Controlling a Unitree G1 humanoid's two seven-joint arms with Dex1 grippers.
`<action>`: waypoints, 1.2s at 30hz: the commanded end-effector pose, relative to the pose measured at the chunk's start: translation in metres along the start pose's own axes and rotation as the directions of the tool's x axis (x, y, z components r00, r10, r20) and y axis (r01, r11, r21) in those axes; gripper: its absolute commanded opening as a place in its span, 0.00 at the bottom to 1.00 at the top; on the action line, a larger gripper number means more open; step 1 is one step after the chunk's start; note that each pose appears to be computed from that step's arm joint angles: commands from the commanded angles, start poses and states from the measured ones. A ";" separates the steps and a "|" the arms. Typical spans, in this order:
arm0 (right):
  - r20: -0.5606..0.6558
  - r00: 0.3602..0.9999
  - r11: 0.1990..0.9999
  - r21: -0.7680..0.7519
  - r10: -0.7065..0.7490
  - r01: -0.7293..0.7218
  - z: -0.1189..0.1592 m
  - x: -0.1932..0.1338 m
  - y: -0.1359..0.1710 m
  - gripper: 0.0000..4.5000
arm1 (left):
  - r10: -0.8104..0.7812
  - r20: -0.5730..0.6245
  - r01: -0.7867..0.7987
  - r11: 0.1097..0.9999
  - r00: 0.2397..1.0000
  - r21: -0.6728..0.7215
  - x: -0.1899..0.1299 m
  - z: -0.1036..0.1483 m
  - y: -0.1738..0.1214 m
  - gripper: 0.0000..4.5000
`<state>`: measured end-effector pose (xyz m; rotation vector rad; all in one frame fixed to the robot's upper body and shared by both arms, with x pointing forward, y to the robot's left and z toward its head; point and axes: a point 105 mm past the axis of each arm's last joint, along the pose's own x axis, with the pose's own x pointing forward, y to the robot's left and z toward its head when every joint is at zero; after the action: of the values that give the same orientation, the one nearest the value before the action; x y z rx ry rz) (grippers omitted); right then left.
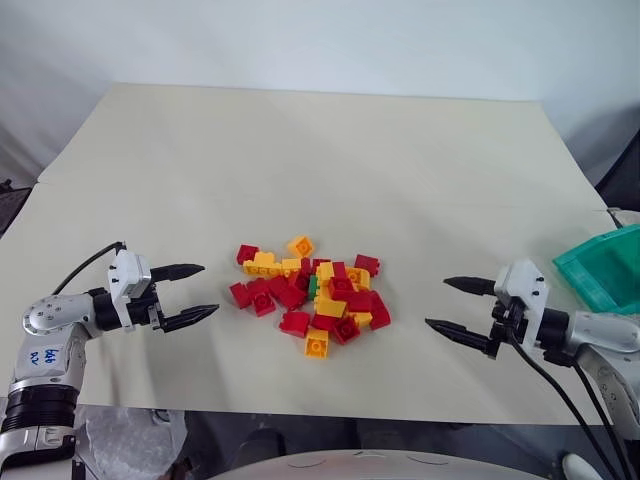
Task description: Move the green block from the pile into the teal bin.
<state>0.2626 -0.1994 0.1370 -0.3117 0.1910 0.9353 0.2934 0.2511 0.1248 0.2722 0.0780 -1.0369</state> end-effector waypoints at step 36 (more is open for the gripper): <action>0.042 0.976 0.955 0.202 0.212 -0.216 0.073 0.171 0.101 0.00 | -0.222 0.167 0.217 0.975 0.961 0.051 0.020 0.036 -0.016 1.00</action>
<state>0.2779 0.0092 0.1366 -0.0698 0.3304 1.1277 0.2868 0.2173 0.1498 0.1963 -0.0475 -1.2807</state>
